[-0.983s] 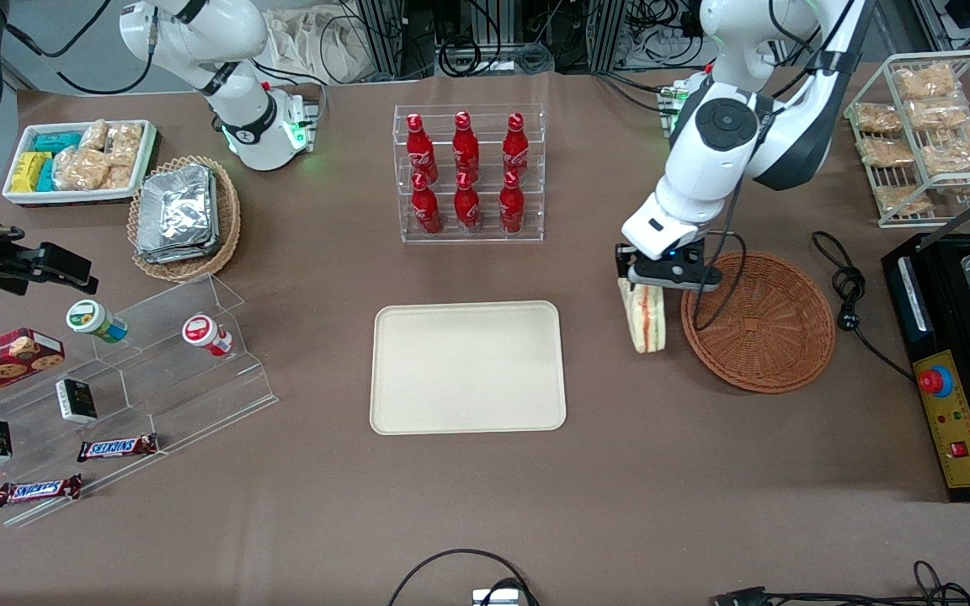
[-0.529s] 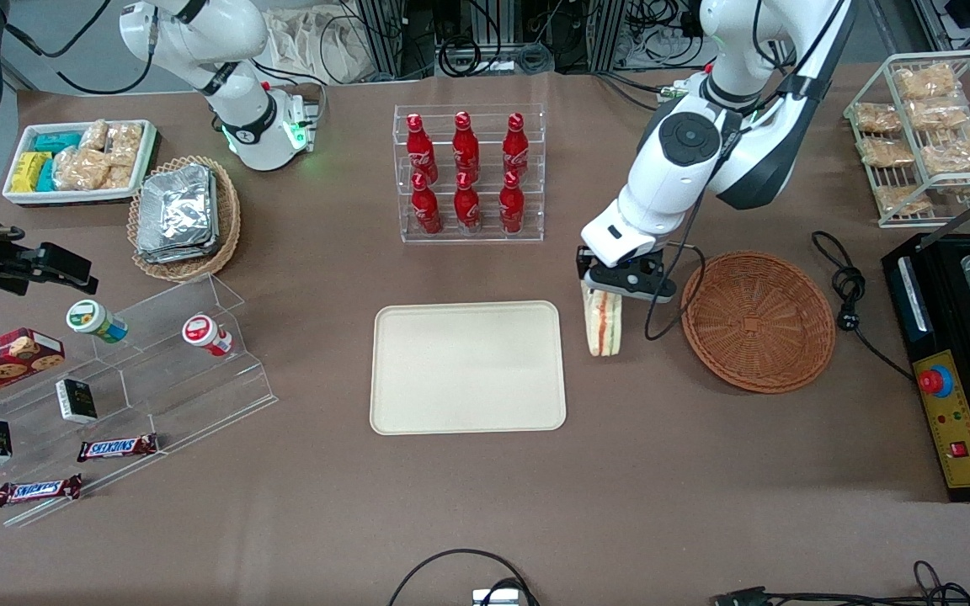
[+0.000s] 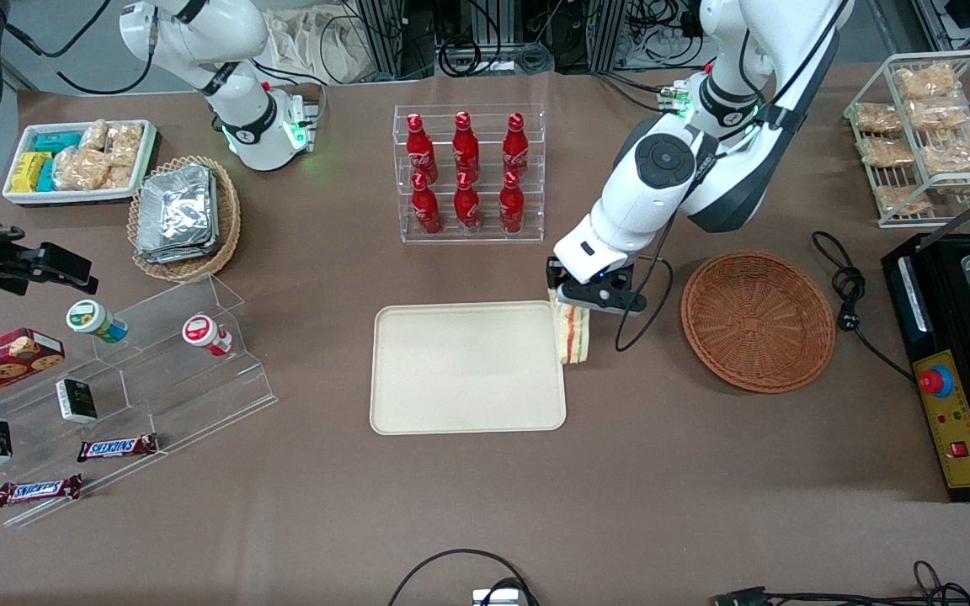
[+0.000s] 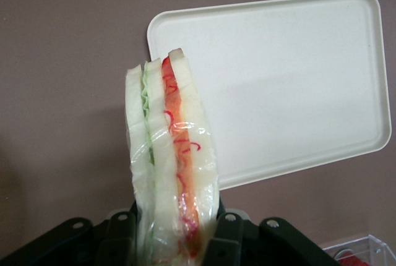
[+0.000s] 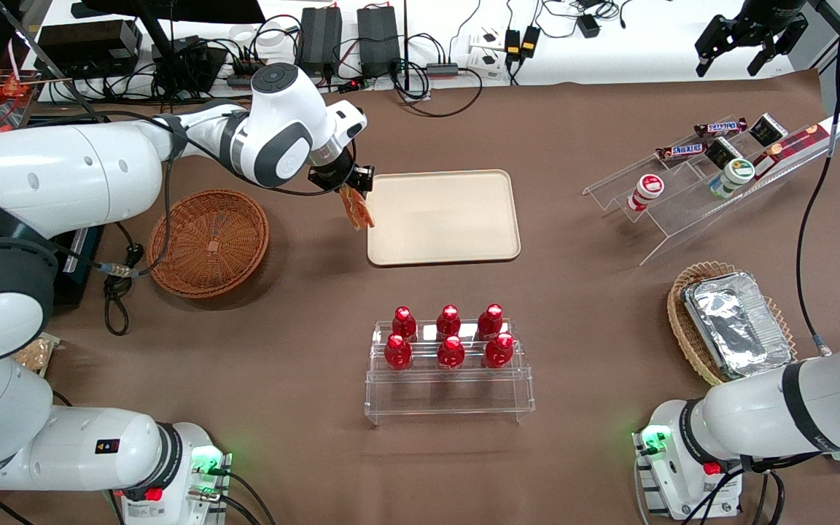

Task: Place sandwich from basket to tray
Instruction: 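Lift the sandwich out of the basket and carry it toward the cream tray, then lower the sandwich onto the cream tray with the left gripper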

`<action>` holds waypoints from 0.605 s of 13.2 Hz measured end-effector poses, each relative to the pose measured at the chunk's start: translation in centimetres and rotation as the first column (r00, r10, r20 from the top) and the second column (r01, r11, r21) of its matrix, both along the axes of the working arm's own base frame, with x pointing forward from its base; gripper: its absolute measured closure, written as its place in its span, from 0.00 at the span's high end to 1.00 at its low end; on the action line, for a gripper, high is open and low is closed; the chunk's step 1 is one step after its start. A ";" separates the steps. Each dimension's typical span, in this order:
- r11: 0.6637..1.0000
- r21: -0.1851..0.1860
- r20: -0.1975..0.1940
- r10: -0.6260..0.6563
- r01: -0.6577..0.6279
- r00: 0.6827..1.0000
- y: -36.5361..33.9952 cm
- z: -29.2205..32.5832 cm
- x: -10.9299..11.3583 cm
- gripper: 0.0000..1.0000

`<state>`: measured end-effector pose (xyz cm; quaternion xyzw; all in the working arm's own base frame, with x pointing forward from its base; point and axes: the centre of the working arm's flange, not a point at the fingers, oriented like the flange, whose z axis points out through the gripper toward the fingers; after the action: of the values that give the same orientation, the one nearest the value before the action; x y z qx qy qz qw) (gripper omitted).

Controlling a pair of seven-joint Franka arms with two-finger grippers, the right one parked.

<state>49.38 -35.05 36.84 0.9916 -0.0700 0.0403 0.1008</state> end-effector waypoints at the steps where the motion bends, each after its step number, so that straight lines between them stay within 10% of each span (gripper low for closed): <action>1: 1.000 -0.003 -0.008 0.002 -0.002 1.000 -0.1 -0.1 0.4 0.39; 8: 0.994 0.101 -0.060 0.036 -0.030 0.998 -4.6 -1.1 2.2 0.37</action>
<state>51.63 -39.69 35.78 0.9972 -0.0523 0.0080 0.0523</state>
